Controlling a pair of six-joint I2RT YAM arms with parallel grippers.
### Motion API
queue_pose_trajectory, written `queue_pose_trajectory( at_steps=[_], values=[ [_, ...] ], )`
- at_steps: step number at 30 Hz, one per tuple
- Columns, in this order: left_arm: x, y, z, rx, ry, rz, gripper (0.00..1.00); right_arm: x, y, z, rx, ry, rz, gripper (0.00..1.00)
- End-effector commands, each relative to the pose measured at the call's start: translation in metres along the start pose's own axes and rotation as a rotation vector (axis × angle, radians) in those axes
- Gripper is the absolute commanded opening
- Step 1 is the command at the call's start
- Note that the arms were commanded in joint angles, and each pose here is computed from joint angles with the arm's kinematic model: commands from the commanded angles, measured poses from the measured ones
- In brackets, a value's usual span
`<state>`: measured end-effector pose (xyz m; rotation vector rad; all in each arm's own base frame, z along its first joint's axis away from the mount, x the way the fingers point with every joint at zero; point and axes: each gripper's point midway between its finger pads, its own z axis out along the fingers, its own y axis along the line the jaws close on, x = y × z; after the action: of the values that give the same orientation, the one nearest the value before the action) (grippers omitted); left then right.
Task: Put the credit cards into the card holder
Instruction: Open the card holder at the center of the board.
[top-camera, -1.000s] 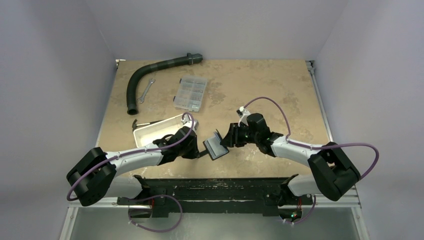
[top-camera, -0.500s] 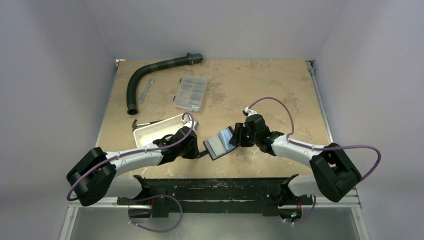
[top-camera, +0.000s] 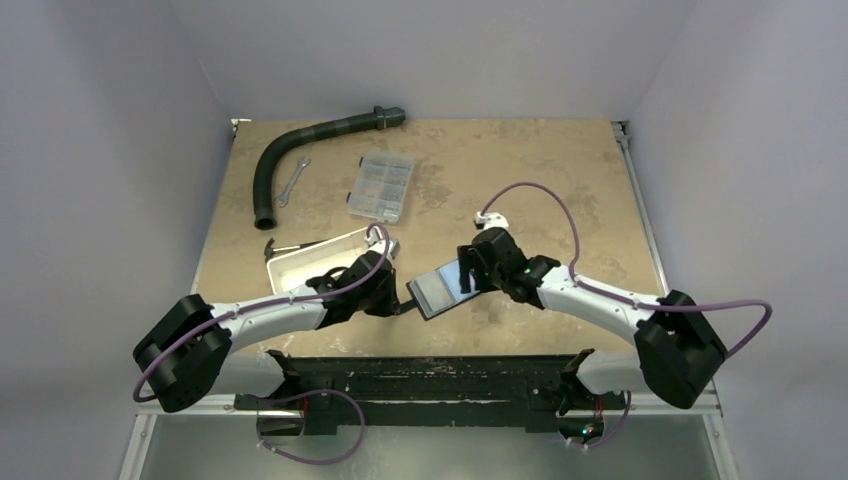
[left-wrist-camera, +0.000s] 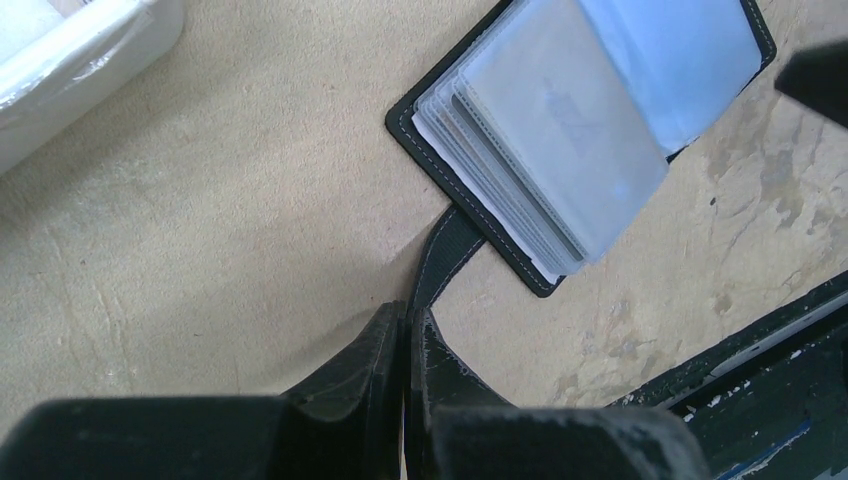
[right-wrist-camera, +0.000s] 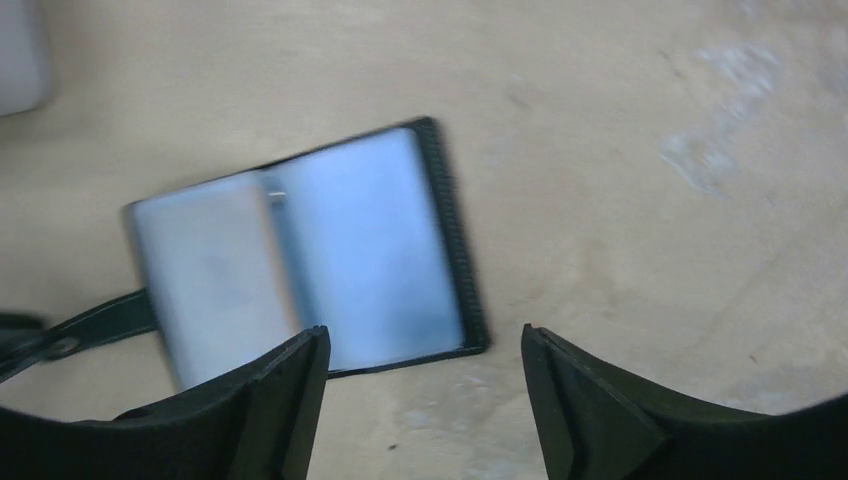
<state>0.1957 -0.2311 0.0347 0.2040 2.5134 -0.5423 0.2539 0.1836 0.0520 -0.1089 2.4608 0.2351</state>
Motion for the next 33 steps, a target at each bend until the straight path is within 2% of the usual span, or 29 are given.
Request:
queue_pose_trajectory(
  at_steps=[1,3,4,5,7,14,19,23,28,33],
  values=[
    [-0.018,-0.012,-0.001,0.029,-0.036,0.020,0.00,-0.040,0.068,-0.034,-0.231,-0.131,-0.172,0.79],
    [-0.018,-0.012,0.000,0.027,-0.033,0.020,0.00,-0.029,0.090,-0.027,-0.343,-0.080,-0.196,0.77],
    [-0.017,-0.012,0.001,0.025,-0.030,0.021,0.00,-0.022,0.098,-0.022,-0.380,-0.046,-0.202,0.69],
    [-0.017,-0.012,0.001,0.026,-0.028,0.021,0.00,-0.015,0.107,-0.018,-0.418,-0.011,-0.207,0.66],
    [-0.016,-0.012,0.002,0.027,-0.025,0.019,0.00,-0.005,0.118,-0.010,-0.457,0.026,-0.209,0.66],
    [-0.018,-0.013,0.000,0.024,-0.022,0.026,0.00,0.005,0.120,0.010,-0.411,0.044,-0.235,0.67],
    [-0.018,-0.011,0.002,0.014,-0.021,0.031,0.00,0.014,0.109,0.021,-0.324,0.058,-0.251,0.57],
    [-0.017,-0.011,0.003,0.010,-0.015,0.033,0.00,0.018,0.105,0.023,-0.288,0.054,-0.267,0.66],
    [-0.015,-0.008,0.004,0.002,-0.011,0.036,0.00,0.015,0.096,0.023,-0.239,0.035,-0.247,0.53],
    [-0.013,-0.006,0.004,-0.006,-0.009,0.037,0.00,0.004,0.094,0.010,-0.235,-0.018,-0.187,0.49]
  ],
)
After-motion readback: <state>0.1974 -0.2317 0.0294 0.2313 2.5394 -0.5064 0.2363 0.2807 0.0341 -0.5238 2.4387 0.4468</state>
